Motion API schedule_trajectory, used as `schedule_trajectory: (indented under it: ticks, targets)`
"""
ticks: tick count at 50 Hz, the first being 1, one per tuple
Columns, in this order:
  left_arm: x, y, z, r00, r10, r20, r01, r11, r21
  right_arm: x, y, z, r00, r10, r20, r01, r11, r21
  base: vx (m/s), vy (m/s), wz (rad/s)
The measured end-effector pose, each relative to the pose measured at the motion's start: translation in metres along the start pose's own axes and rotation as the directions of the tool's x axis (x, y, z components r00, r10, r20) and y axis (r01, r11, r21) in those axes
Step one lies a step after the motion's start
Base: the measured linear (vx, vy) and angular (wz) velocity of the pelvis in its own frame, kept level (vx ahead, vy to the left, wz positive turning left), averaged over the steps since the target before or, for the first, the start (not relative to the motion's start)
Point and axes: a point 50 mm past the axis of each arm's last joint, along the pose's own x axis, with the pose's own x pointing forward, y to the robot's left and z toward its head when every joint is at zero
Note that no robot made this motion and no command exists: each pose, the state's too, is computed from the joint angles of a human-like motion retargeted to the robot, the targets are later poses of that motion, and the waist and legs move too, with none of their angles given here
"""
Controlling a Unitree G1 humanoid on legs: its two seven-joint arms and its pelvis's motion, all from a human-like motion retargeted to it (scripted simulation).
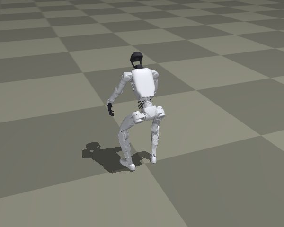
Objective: In place motions
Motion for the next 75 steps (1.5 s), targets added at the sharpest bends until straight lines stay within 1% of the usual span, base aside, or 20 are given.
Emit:
schedule_trajectory:
  ticks: [3, 7, 12, 15, 25, 28, 33, 37, 40, 44, 47, 49, 52, 56, 60, 63, 65, 67, 71, 75]
  targets:
    - [-0.009, 0.015, 0.053, 0.990, 0.061, 0.131, -0.069, 0.996, 0.056, -0.008, -0.039, 0.044, 0.989, -0.076, 0.128, 0.086, 0.993, -0.076, -0.16, -0.10, -0.24]
    - [-0.029, 0.031, 0.113, 0.932, 0.142, 0.332, -0.164, 0.986, 0.040, -0.029, -0.084, 0.104, 0.933, -0.191, 0.306, 0.252, 0.951, -0.176, -0.21, -0.01, -0.15]
    - [-0.043, 0.035, 0.146, 0.872, 0.172, 0.458, -0.207, 0.978, 0.027, -0.048, -0.106, 0.139, 0.866, -0.253, 0.432, 0.358, 0.916, -0.181, -0.06, -0.02, 0.07]
    - [-0.040, 0.031, 0.137, 0.860, 0.165, 0.482, -0.201, 0.979, 0.022, -0.048, -0.103, 0.137, 0.860, -0.229, 0.456, 0.336, 0.926, -0.170, -0.07, 0.01, -0.13]
    - [-0.019, 0.022, 0.065, 0.886, 0.227, 0.405, -0.232, 0.972, -0.038, -0.024, -0.057, 0.080, 0.906, -0.189, 0.378, 0.259, 0.956, -0.141, -0.02, 0.01, -0.09]
    - [-0.025, 0.033, 0.068, 0.873, 0.251, 0.418, -0.247, 0.967, -0.065, -0.026, -0.064, 0.082, 0.901, -0.205, 0.382, 0.286, 0.943, -0.168, 0.05, 0.00, -0.03]
    - [-0.048, 0.062, 0.100, 0.827, 0.299, 0.477, -0.282, 0.953, -0.108, -0.044, -0.103, 0.097, 0.894, -0.264, 0.363, 0.369, 0.893, -0.259, 0.00, 0.00, 0.00]
    - [-0.051, 0.067, 0.095, 0.829, 0.295, 0.476, -0.241, 0.955, -0.174, -0.051, -0.114, 0.075, 0.912, -0.290, 0.290, 0.369, 0.890, -0.269, 0.02, 0.00, -0.06]
    - [-0.032, 0.053, 0.038, 0.929, 0.196, 0.315, -0.146, 0.974, -0.174, -0.043, -0.090, 0.007, 0.960, -0.262, 0.101, 0.278, 0.935, -0.221, 0.16, -0.01, -0.13]
    - [-0.019, 0.008, -0.083, 0.995, -0.049, -0.089, 0.034, 0.986, -0.160, -0.052, -0.023, -0.117, 0.923, -0.180, -0.341, 0.164, 0.984, -0.076, 0.20, -0.02, 0.39]
    - [-0.033, -0.040, -0.174, 0.902, -0.198, -0.384, 0.114, 0.967, -0.230, -0.097, 0.047, -0.205, 0.732, 0.012, -0.681, 0.084, 0.991, 0.107, 0.20, -0.06, 0.72]
    - [-0.057, -0.075, -0.232, 0.781, -0.288, -0.554, 0.145, 0.947, -0.287, -0.146, 0.099, -0.250, 0.534, 0.204, -0.820, 0.031, 0.965, 0.260, 0.36, -0.06, 0.67]
    - [-0.120, -0.125, -0.311, 0.526, -0.391, -0.755, 0.143, 0.916, -0.374, -0.231, 0.174, -0.285, 0.211, 0.466, -0.859, -0.017, 0.881, 0.473, 0.45, -0.07, 0.27]
    - [-0.225, -0.198, -0.375, 0.161, -0.380, -0.911, -0.060, 0.917, -0.393, -0.336, 0.251, -0.293, -0.100, 0.615, -0.782, 0.016, 0.787, 0.617, 0.51, 0.03, 0.42]
    - [-0.307, -0.256, -0.393, -0.046, -0.369, -0.928, -0.273, 0.898, -0.344, -0.420, 0.299, -0.277, -0.232, 0.707, -0.668, 0.184, 0.706, 0.683, 0.57, 0.01, 0.26]
    - [-0.321, -0.269, -0.391, -0.089, -0.454, -0.886, -0.334, 0.852, -0.403, -0.434, 0.301, -0.274, -0.223, 0.730, -0.646, 0.286, 0.683, 0.673, 0.07, 0.04, -0.25]
    - [-0.303, -0.264, -0.388, -0.038, -0.481, -0.876, -0.357, 0.825, -0.438, -0.418, 0.292, -0.280, -0.193, 0.697, -0.690, 0.310, 0.711, 0.631, -0.35, 0.00, -0.17]
    - [-0.266, -0.242, -0.385, 0.120, -0.423, -0.898, -0.357, 0.826, -0.437, -0.383, 0.273, -0.291, -0.097, 0.624, -0.775, 0.286, 0.763, 0.579, -0.45, 0.00, -0.08]
    - [-0.195, -0.180, -0.370, 0.409, -0.198, -0.891, -0.353, 0.866, -0.354, -0.310, 0.226, -0.303, 0.145, 0.447, -0.883, 0.180, 0.865, 0.468, -0.31, -0.04, 0.20]
    - [-0.117, -0.113, -0.316, 0.686, -0.032, -0.727, -0.306, 0.894, -0.327, -0.231, 0.161, -0.295, 0.395, 0.253, -0.883, 0.120, 0.939, 0.322, -0.27, -0.02, -0.53]
